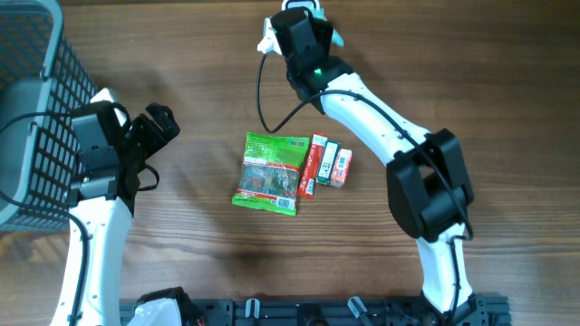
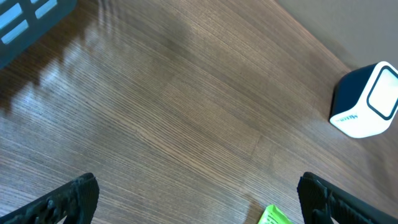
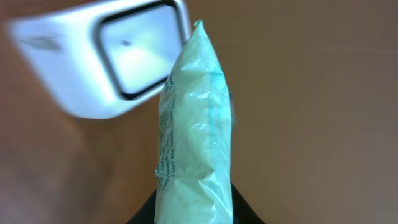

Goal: Scan the item barcode
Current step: 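Hold the wipes pack over the scanner window with the right gripper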

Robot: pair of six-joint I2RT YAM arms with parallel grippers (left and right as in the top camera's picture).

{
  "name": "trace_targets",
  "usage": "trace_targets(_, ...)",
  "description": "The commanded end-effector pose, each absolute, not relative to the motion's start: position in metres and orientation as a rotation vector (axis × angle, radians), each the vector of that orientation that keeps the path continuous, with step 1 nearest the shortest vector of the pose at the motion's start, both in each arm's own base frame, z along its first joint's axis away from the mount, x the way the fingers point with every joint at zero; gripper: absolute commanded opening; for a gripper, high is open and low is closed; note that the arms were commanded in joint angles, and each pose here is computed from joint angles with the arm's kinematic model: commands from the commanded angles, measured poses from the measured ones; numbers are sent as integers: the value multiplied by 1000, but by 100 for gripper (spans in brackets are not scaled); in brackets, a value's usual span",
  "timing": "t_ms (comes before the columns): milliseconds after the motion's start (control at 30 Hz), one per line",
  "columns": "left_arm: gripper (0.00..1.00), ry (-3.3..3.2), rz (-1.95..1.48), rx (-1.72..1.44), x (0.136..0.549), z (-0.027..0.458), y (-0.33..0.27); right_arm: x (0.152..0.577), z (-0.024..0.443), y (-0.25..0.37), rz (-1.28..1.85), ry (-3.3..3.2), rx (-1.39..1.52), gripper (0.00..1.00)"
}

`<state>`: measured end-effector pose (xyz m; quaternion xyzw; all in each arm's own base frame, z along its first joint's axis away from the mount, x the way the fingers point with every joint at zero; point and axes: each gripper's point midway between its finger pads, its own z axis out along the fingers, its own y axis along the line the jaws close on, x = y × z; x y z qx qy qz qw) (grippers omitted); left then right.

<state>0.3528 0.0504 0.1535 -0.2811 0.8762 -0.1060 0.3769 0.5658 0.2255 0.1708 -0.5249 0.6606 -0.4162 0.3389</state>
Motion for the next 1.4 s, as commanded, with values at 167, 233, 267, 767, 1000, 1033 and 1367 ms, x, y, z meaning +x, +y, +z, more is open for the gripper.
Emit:
trace_targets(167, 100, 2236, -247, -709, 355, 156, 54, 595, 171, 225, -1293, 1557, -1399, 4)
trace_targets(233, 100, 2236, -247, -709, 355, 156, 54, 600, 164, 225, -1301, 1550, -1389, 4)
trace_targets(267, 100, 2236, -247, -709, 355, 156, 54, 603, 161, 226, -1299, 1545, -1369, 4)
trace_targets(767, 100, 2236, -247, -709, 355, 156, 54, 603, 122, 241, -1118, 1586, -1388, 4)
trace_targets(1000, 100, 2236, -246, -709, 355, 156, 54, 602, 109, 230, -1072, 1663, -1375, 4)
trace_targets(1033, 100, 2236, -247, -709, 355, 156, 54, 603, 109, 229, -1066, 1668, -1367, 4)
trace_targets(1367, 100, 2236, -247, -709, 355, 156, 54, 611, 147, 207, -1052, 1728, -1075, 4)
